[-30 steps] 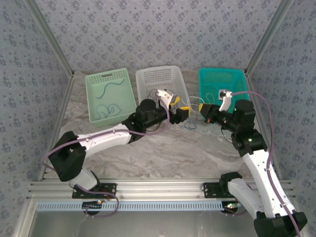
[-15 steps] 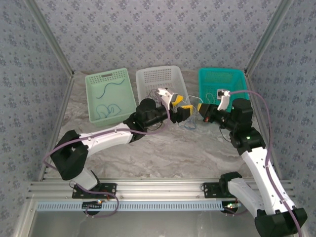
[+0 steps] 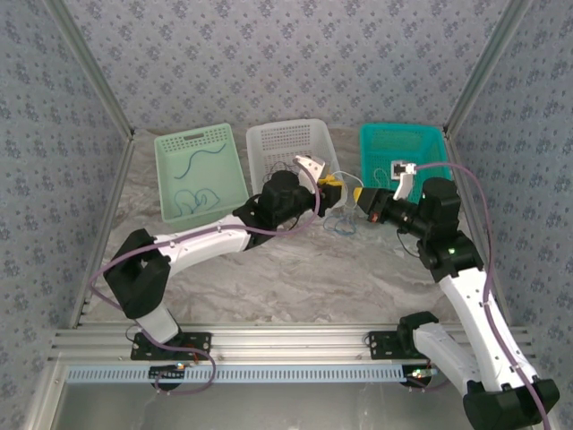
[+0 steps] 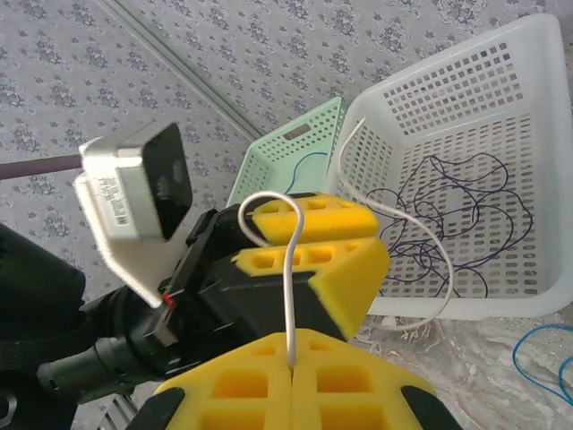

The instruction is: Untangle the cables

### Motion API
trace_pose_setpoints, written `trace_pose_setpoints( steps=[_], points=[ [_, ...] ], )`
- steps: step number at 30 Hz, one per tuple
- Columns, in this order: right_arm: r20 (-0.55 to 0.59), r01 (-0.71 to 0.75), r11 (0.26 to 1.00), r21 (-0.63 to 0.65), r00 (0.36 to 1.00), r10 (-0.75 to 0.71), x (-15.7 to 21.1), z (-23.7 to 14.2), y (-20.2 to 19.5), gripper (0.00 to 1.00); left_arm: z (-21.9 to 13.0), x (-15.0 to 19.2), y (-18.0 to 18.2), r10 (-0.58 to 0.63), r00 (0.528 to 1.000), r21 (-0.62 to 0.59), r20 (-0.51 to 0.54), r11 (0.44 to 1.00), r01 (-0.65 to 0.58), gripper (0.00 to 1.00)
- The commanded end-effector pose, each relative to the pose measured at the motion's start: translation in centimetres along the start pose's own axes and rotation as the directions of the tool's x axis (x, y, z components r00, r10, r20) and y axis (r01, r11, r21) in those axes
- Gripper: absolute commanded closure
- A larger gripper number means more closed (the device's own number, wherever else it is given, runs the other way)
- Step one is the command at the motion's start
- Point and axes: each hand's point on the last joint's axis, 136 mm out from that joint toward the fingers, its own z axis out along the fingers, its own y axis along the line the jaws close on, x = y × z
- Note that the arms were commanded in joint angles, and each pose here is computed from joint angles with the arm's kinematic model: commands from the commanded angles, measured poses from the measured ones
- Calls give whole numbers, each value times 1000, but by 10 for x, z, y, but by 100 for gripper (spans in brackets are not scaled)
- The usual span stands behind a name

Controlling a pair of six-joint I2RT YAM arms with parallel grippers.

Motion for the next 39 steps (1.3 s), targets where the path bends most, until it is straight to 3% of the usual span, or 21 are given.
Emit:
trace_pose_setpoints(
  steps=[1, 8, 19, 26, 32, 39],
  points=[
    [-11, 27, 999, -24, 1000, -27, -3, -11, 15, 100, -6, -1, 30, 68, 997, -154, -31, 985, -72, 70],
    [-85, -11, 1000, -27, 996, 9, 11, -14, 14, 100, -22, -1, 70, 158, 984, -339, -83, 924, -177, 77],
    [-138, -73, 997, -8, 988, 71, 22, -29, 8, 100, -46, -15, 103, 272, 956, -481, -111, 827, -291, 85],
    [-128, -143, 990, -5, 982, 141, 17, -38, -2, 100, -56, -18, 110, 351, 923, -493, -160, 781, -382, 92],
    [-235, -155, 988, 6, 960, 152, 36, -37, -7, 100, -56, -17, 110, 459, 854, -462, -245, 719, -519, 100],
    [-307, -162, 985, 58, 936, 172, 52, -34, -21, 100, -58, -7, 107, 612, 698, -355, -372, 601, -716, 100]
  ],
)
